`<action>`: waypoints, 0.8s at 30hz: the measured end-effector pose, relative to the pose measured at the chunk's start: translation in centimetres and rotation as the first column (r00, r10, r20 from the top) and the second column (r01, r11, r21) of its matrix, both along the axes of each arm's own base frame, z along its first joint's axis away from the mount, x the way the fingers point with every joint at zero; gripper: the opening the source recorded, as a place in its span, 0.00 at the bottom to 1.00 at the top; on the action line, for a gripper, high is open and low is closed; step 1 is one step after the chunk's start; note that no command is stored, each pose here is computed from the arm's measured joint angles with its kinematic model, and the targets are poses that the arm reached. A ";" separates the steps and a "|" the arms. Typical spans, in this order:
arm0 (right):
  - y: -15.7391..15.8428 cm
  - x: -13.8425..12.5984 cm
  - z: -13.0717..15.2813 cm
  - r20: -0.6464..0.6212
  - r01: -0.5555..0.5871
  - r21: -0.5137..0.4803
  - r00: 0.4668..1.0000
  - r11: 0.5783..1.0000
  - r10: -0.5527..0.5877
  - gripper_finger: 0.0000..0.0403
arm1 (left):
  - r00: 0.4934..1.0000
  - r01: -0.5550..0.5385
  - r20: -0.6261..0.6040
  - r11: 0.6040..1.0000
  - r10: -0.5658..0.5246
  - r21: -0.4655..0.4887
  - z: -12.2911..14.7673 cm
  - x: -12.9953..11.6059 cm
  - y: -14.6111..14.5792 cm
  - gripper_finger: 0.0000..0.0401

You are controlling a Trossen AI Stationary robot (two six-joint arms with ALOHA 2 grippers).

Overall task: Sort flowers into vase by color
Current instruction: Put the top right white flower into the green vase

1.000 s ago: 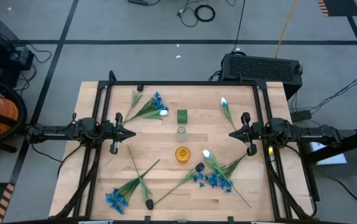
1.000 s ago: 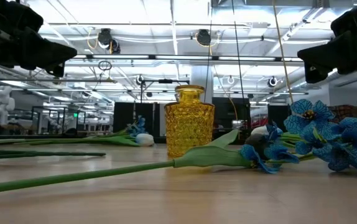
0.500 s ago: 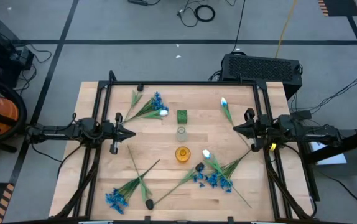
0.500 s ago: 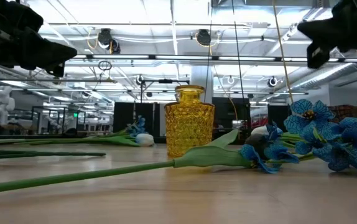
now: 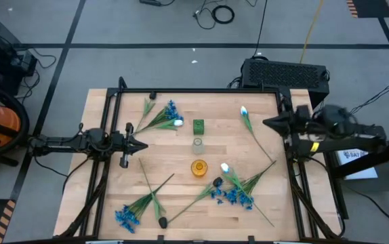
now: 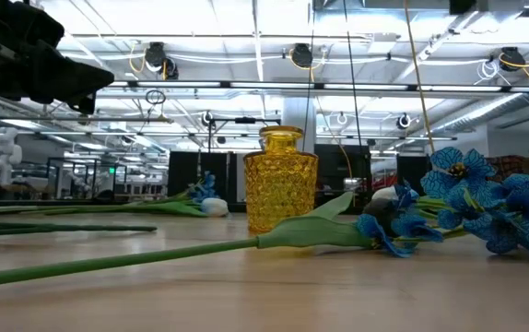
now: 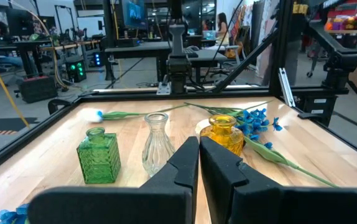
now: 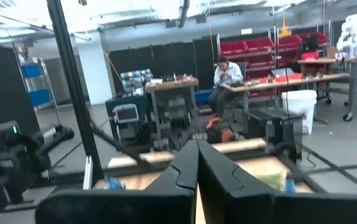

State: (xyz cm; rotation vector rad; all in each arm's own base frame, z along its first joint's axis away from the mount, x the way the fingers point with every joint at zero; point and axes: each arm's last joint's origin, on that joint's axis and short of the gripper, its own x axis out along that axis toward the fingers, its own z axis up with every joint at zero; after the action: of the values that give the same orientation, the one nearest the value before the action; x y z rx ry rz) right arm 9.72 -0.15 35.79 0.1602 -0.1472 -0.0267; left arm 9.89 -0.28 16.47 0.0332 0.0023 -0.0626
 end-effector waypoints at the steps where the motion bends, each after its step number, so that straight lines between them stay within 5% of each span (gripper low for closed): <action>1: 0.0 0.1 1.3 0.005 0.000 -0.012 1.000 1.000 0.000 0.00 | 1.000 0.000 0.000 1.000 0.000 0.000 0.0 0.0 0.0 0.06; 8: 0.0 1.3 10.2 -0.010 0.003 -0.081 1.000 0.997 -0.004 0.00 | 1.000 0.000 0.000 1.000 0.000 0.000 0.0 0.0 0.0 0.06; 12: 0.0 2.9 12.4 -0.032 0.003 -0.096 0.999 0.995 -0.006 0.00 | 1.000 0.000 0.000 1.000 0.000 0.000 0.0 0.0 0.0 0.06; 17: 0.0 5.9 9.6 -0.205 -0.020 -0.117 0.979 0.993 -0.005 0.00 | 1.000 0.000 0.000 1.000 0.000 0.000 0.0 0.0 0.0 0.06; 24: 0.0 9.7 0.1 -0.295 -0.020 -0.043 0.955 0.999 0.006 0.00 | 1.000 0.000 0.000 1.000 0.000 0.000 0.0 0.0 0.0 0.06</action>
State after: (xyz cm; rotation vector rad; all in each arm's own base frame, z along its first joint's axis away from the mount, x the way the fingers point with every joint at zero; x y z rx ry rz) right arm 19.41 -0.15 35.93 0.1103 0.1518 -0.0337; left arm 9.89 -0.28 16.47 0.0331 0.0025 -0.0625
